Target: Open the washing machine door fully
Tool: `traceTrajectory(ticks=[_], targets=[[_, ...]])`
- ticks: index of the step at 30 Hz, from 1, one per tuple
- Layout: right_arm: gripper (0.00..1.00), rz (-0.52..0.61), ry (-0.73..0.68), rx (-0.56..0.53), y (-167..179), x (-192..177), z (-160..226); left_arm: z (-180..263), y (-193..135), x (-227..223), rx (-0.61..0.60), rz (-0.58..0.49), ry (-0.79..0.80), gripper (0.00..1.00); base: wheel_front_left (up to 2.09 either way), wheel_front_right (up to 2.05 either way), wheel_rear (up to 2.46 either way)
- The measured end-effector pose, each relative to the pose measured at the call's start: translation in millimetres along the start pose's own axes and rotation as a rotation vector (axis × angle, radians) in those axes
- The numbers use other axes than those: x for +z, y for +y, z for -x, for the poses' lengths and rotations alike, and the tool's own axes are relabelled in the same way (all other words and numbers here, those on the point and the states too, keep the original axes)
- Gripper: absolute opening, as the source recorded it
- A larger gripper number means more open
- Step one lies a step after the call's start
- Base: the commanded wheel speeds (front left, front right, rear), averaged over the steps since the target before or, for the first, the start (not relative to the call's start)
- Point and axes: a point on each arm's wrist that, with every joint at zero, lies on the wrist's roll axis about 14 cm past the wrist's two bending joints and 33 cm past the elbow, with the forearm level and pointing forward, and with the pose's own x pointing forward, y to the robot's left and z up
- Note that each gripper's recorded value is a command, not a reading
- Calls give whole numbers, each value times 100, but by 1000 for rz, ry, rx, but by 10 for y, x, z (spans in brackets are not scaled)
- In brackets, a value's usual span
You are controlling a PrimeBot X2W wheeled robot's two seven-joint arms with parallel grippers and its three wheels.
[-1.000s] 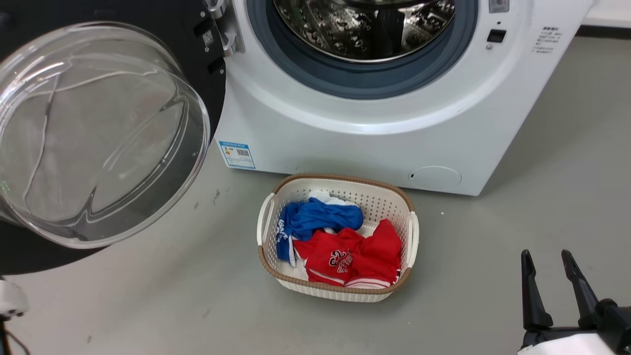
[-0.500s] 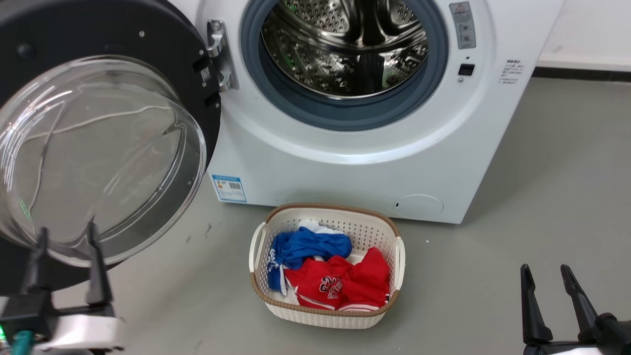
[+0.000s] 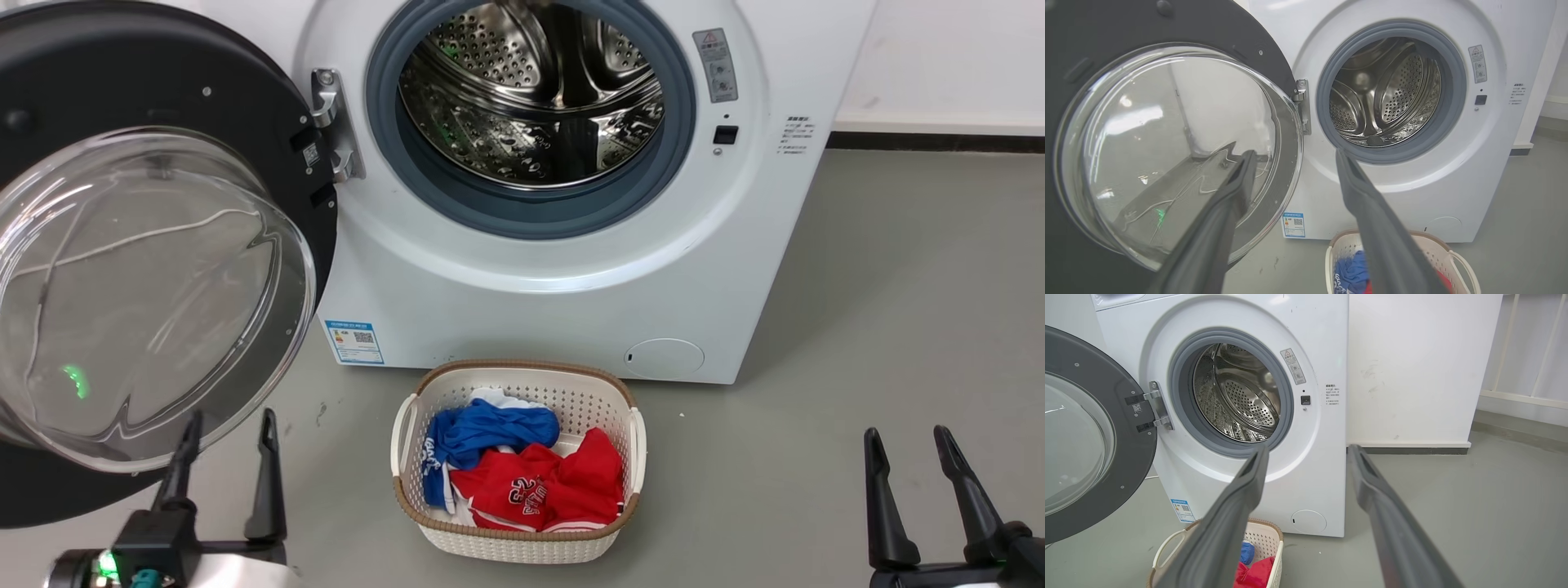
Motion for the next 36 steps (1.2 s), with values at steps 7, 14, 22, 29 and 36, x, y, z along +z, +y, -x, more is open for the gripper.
traceTrajectory(ticks=[7, 14, 22, 29, 36], targets=[[100, 7, 0, -11, -27, 17, 107, 54, -231, -76, -57, 30, 25, 100, 0, 0, 0], [100, 0, 23, -28, -66, -41, 207, 129, -387, -147, -91, 49, 50, 100, 0, 0, 0], [100, -12, 63, -37, -82, -159, 285, 211, -464, -289, -92, 65, 100, 100, 0, 0, 0], [100, -13, 67, -35, -76, -172, 282, 246, -459, -359, -83, 65, 123, 100, 0, 0, 0], [0, -17, 99, -37, -78, -267, 314, 319, -465, -492, -79, 67, 169, 0, 0, 0, 0]])
